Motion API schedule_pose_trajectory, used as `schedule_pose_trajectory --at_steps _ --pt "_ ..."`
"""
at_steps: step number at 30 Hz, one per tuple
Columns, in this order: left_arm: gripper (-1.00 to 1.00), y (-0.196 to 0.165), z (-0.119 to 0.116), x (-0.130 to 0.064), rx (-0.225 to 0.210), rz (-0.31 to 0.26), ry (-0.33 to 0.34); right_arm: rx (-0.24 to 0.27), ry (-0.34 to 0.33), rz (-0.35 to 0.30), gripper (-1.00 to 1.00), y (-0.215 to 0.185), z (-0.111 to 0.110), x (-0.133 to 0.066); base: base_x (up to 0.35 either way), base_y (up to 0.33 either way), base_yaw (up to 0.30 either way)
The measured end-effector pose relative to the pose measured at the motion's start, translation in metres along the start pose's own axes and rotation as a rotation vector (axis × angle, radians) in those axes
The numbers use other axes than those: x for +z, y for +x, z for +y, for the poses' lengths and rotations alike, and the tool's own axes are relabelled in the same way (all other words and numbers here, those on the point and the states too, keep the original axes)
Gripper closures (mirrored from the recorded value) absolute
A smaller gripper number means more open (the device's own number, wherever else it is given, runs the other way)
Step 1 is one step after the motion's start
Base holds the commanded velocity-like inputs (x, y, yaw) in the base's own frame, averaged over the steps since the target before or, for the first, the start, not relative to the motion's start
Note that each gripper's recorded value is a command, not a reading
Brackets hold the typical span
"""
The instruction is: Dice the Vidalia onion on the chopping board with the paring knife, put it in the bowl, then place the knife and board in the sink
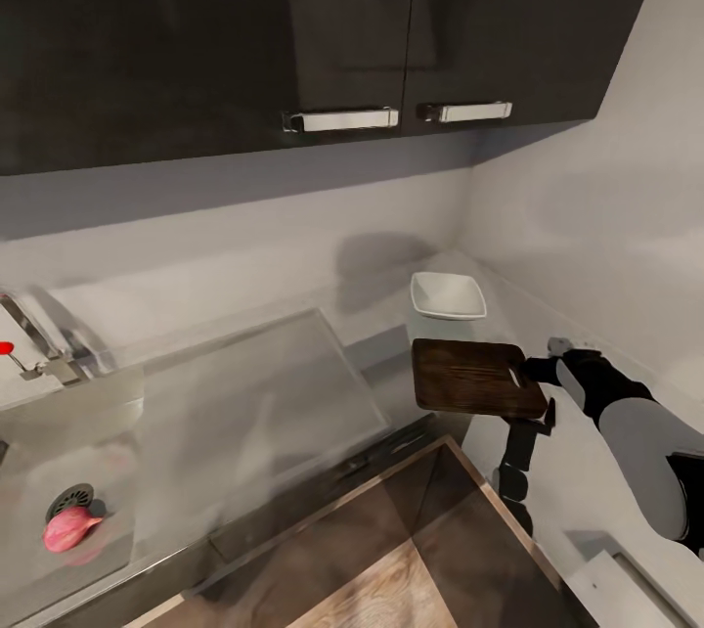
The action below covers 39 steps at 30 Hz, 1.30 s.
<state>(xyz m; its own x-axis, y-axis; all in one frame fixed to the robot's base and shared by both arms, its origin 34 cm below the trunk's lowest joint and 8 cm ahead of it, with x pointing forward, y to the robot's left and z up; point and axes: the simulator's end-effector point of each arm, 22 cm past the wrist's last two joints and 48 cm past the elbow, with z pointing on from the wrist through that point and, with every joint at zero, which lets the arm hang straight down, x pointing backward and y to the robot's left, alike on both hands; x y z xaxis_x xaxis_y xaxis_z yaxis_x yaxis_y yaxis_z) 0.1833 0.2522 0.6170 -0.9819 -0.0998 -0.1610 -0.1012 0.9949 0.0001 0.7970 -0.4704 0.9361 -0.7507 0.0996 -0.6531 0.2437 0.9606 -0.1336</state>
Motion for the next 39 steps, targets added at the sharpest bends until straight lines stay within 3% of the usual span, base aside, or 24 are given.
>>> schedule_pose_trajectory --at_steps 39 --pt "-1.0 0.016 0.001 0.0 0.001 0.04 -0.003 0.003 -0.01 0.029 -1.0 0.023 0.005 0.02 0.0 0.0 0.0"
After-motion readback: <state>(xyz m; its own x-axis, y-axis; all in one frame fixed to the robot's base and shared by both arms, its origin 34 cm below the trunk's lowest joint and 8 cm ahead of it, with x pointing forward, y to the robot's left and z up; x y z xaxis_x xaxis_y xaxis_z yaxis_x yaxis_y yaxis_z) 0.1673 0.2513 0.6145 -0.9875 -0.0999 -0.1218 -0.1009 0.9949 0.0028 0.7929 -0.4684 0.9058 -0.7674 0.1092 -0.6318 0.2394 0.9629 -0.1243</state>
